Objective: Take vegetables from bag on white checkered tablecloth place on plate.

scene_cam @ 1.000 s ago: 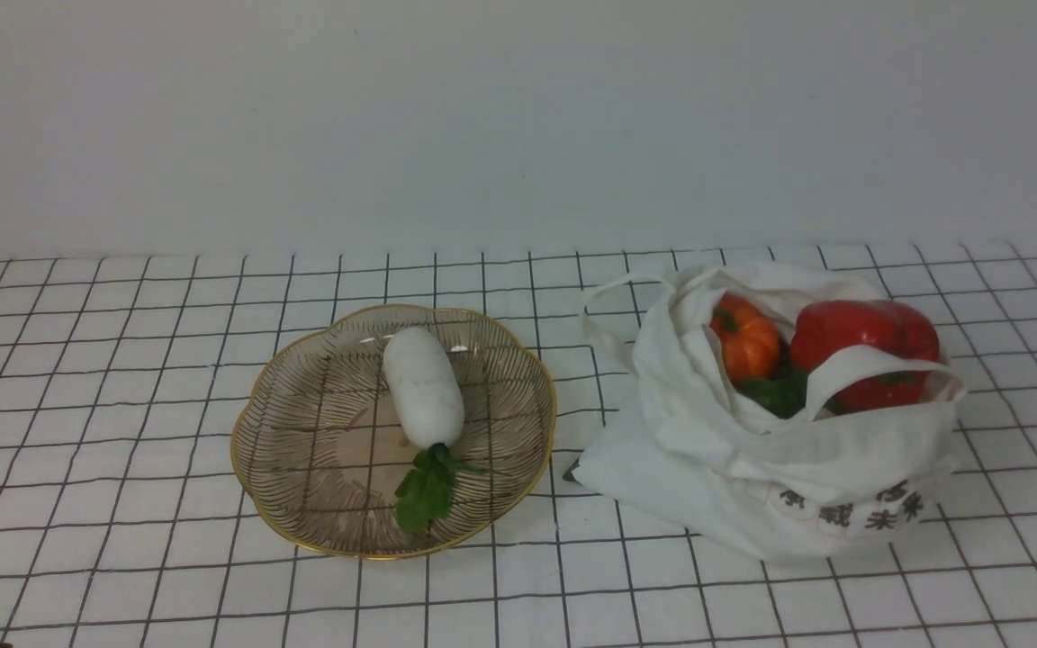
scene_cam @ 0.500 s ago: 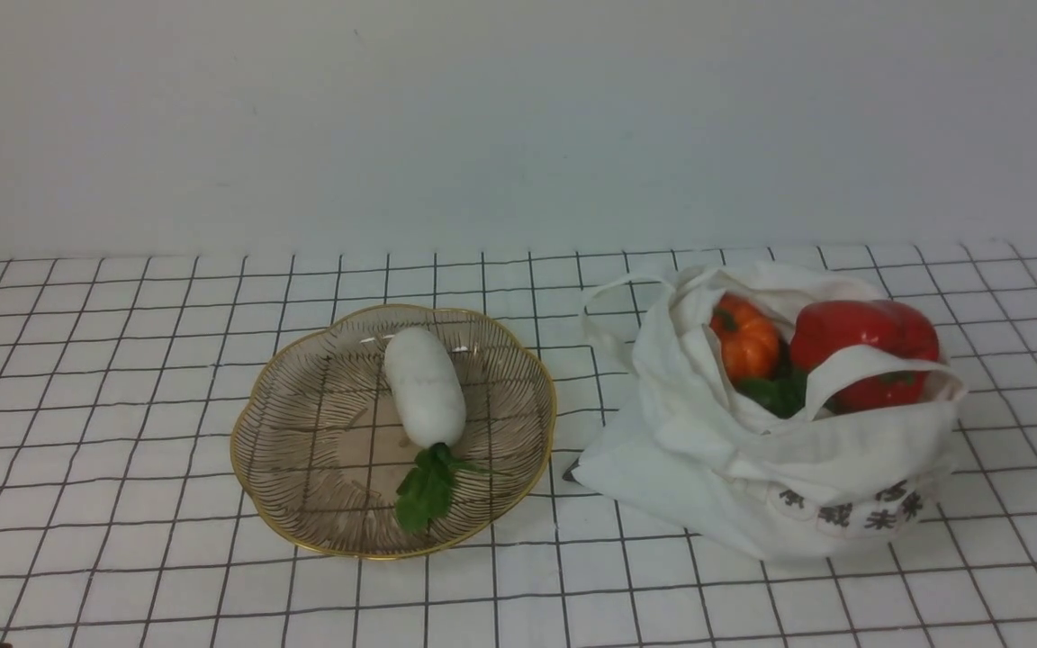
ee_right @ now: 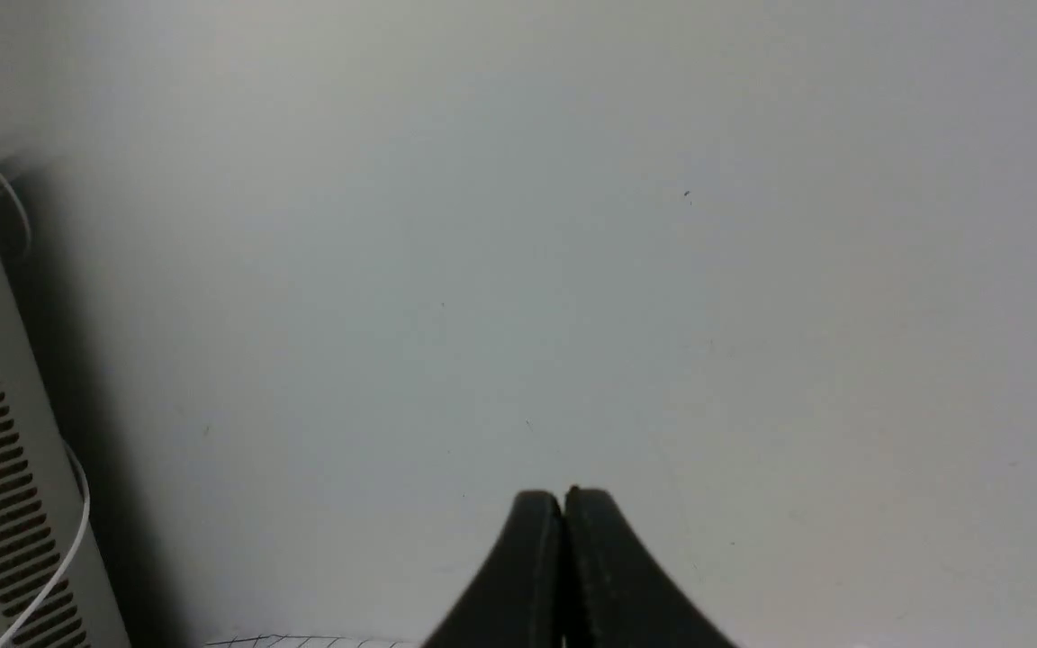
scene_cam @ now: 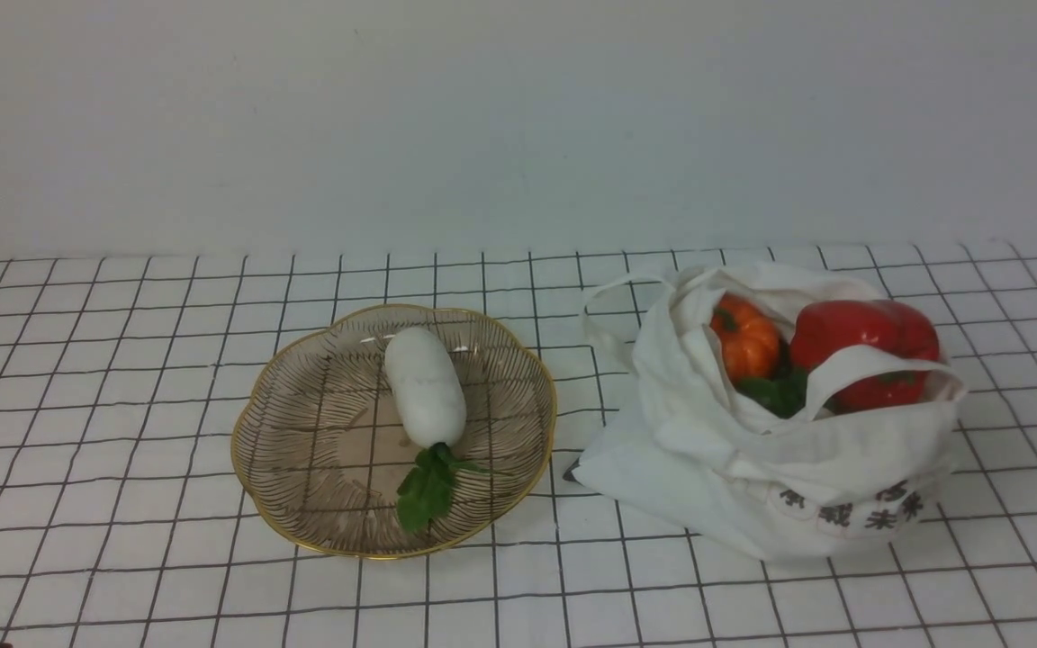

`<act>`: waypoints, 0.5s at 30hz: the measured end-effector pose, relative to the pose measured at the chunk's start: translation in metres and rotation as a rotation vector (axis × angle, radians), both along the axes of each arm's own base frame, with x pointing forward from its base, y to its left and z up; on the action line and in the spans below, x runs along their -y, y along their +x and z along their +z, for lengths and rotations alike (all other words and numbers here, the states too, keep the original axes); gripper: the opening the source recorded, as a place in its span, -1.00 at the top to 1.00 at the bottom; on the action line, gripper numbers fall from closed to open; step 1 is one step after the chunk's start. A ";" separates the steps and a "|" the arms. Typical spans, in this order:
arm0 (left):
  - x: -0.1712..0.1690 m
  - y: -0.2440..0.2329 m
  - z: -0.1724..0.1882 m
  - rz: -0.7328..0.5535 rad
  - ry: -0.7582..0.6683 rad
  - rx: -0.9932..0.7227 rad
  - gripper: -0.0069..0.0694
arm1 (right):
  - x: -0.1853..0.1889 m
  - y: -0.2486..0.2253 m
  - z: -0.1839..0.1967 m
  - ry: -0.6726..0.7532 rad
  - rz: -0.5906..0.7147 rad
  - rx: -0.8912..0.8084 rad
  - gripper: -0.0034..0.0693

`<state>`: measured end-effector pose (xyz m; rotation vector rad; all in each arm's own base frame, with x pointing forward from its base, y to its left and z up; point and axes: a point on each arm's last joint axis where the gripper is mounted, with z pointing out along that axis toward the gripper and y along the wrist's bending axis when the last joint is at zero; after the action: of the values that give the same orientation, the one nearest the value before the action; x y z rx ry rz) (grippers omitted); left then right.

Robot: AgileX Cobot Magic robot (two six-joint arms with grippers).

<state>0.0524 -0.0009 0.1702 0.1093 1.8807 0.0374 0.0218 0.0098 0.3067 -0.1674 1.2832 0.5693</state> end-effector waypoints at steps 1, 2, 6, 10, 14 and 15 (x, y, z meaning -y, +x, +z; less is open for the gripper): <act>0.000 0.000 0.000 0.000 0.000 0.000 0.84 | 0.000 0.000 0.000 -0.008 0.000 0.008 0.94; 0.000 0.000 0.000 0.000 0.000 0.000 0.84 | -0.001 -0.001 0.001 -0.018 0.000 0.019 0.94; 0.000 0.000 0.000 0.000 0.000 0.000 0.84 | -0.002 -0.001 0.001 -0.089 -0.009 0.061 0.94; 0.000 0.000 0.000 0.000 0.000 0.000 0.84 | -0.002 -0.001 0.000 -0.130 -0.015 0.072 0.94; 0.000 0.000 0.000 0.000 0.000 0.000 0.84 | -0.003 0.000 -0.005 -0.190 -0.019 0.038 0.94; 0.000 0.000 0.000 0.000 0.000 0.000 0.84 | -0.004 0.002 -0.011 -0.242 -0.050 0.013 0.94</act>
<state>0.0524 -0.0009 0.1702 0.1093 1.8807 0.0374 0.0240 0.0134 0.2956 -0.3380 1.3378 0.3683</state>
